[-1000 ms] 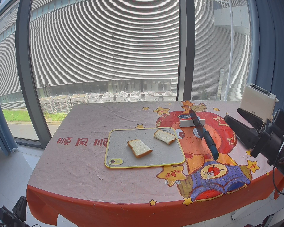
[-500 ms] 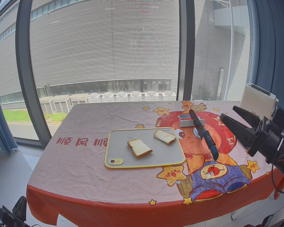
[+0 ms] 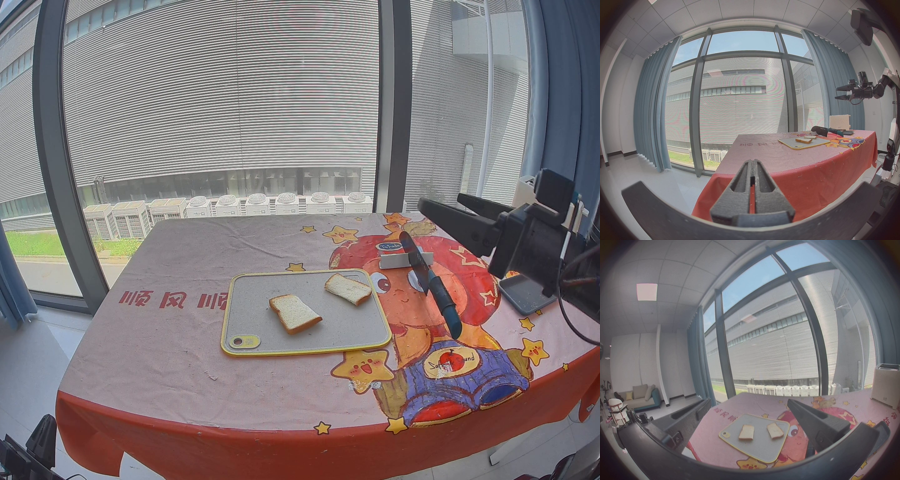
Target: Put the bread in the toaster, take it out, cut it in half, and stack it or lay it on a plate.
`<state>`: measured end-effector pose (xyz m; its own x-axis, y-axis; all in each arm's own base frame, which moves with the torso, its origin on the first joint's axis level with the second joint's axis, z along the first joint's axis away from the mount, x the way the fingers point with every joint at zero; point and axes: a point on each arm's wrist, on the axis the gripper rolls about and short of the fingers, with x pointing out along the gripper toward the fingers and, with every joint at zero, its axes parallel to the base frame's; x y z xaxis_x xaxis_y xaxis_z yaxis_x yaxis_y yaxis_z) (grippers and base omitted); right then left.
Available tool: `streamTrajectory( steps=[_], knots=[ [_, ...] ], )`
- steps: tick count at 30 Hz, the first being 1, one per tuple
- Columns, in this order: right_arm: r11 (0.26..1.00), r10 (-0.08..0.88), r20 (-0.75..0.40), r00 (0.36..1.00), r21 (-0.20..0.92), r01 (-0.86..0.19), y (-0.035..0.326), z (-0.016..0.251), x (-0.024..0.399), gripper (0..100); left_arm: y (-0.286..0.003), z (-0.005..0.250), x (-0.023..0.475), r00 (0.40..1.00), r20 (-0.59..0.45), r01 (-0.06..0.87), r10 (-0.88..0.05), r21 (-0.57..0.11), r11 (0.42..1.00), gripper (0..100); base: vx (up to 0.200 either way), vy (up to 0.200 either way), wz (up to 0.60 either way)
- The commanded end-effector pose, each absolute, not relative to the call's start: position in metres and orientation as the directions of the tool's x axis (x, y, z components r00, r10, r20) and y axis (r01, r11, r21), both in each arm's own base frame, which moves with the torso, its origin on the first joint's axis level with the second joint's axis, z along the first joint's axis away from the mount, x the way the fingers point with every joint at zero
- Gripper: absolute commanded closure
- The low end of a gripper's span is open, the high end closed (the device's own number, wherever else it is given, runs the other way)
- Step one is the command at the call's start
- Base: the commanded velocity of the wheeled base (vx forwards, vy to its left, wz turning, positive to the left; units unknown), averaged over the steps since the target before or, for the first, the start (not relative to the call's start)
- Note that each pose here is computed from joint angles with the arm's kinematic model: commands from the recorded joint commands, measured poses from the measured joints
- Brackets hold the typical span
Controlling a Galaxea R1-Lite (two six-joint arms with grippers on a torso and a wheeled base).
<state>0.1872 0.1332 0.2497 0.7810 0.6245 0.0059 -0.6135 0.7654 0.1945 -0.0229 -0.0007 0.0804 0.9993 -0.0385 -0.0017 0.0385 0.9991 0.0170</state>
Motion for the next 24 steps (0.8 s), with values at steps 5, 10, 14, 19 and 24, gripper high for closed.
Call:
streamTrajectory(
  steps=[5,10,14,19,24],
  knots=[
    [0.808,0.59,-0.25,0.768,0.191,-0.558,0.16,0.244,0.227,0,-0.001,0.076,-0.023,0.999,-0.002,0.038,-0.038,0.017,0.999,100,0.0,0.0,0.0],
    [0.84,0.542,-0.34,0.769,0.199,-0.504,0.161,0.227,0.241,0,-0.001,0.076,-0.023,0.999,-0.002,0.038,-0.038,0.017,0.999,100,0.0,0.0,0.0],
    [0.856,0.515,-0.402,0.757,0.192,-0.48,0.167,0.205,0.256,0,-0.001,0.076,-0.023,0.999,-0.002,0.038,-0.038,0.015,0.999,100,0.0,0.0,0.0],
    [0.869,0.488,-0.466,0.738,0.172,-0.465,0.171,0.184,0.256,0,-0.001,0.076,-0.023,0.999,-0.002,0.038,-0.038,0.015,0.999,100,0.0,0.0,0.0],
    [0.86,0.494,-0.506,0.707,0.165,-0.483,0.18,0.171,0.251,0,-0.001,0.076,-0.023,0.999,-0.002,0.038,-0.038,0.015,0.999,100,0.0,0.0,0.0]
  ],
)
